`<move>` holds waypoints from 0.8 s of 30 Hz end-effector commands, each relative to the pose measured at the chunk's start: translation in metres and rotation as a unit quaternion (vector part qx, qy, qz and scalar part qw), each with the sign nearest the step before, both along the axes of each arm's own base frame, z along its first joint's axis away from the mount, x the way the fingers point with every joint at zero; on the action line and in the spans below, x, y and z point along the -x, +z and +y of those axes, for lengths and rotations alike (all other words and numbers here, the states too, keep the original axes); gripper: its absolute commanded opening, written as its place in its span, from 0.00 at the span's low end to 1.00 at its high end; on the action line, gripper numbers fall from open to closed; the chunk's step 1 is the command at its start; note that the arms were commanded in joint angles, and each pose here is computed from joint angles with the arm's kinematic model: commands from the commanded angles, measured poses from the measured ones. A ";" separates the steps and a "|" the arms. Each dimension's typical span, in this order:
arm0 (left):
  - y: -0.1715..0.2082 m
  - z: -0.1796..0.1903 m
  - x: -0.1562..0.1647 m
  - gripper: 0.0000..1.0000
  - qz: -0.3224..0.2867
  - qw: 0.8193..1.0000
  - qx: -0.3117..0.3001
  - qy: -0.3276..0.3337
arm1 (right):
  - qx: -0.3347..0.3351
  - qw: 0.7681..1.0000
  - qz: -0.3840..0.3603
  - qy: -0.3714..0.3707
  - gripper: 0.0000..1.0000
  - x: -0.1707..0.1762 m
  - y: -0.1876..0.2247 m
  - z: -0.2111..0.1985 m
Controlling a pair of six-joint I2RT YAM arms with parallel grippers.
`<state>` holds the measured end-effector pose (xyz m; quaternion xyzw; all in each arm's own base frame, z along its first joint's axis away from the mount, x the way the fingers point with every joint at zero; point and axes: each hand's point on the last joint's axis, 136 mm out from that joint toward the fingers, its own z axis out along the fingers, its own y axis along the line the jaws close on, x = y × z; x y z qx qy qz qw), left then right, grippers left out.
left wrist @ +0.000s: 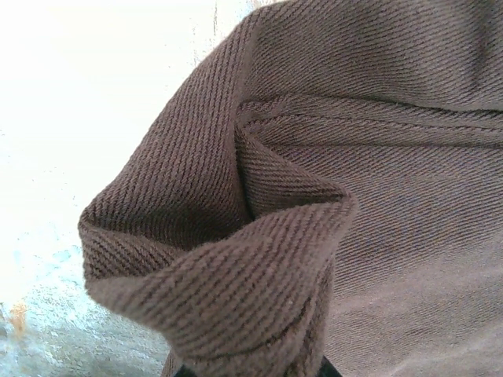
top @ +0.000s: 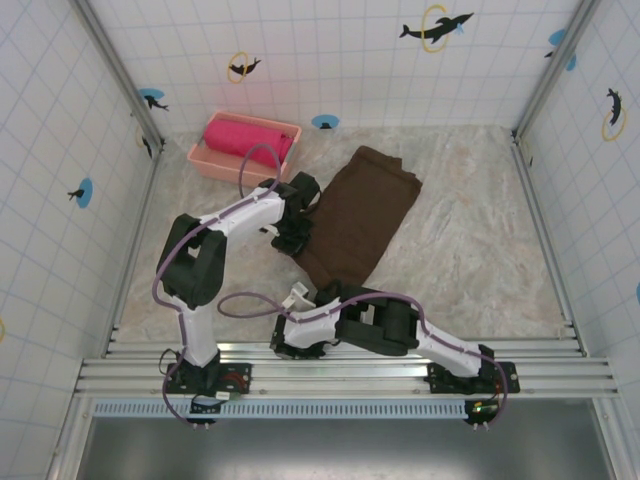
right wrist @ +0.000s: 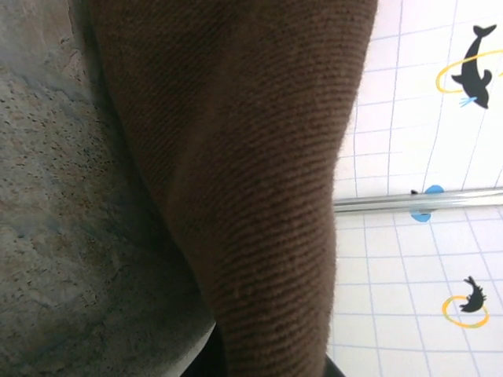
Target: Roll up the long pants
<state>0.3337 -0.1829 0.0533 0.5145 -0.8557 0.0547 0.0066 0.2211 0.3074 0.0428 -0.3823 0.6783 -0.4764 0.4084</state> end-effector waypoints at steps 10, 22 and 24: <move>0.035 0.045 -0.039 0.98 -0.153 0.974 -0.036 -0.160 | -0.042 0.989 0.138 -0.019 0.00 0.003 -0.027 -0.004; 0.108 0.080 -0.013 0.97 -0.242 0.929 -0.103 -0.259 | -0.114 0.915 0.388 0.007 0.00 0.017 -0.046 0.005; 0.110 0.081 -0.003 0.97 -0.244 0.930 -0.098 -0.259 | -0.112 0.903 0.414 0.011 0.00 0.013 -0.048 0.001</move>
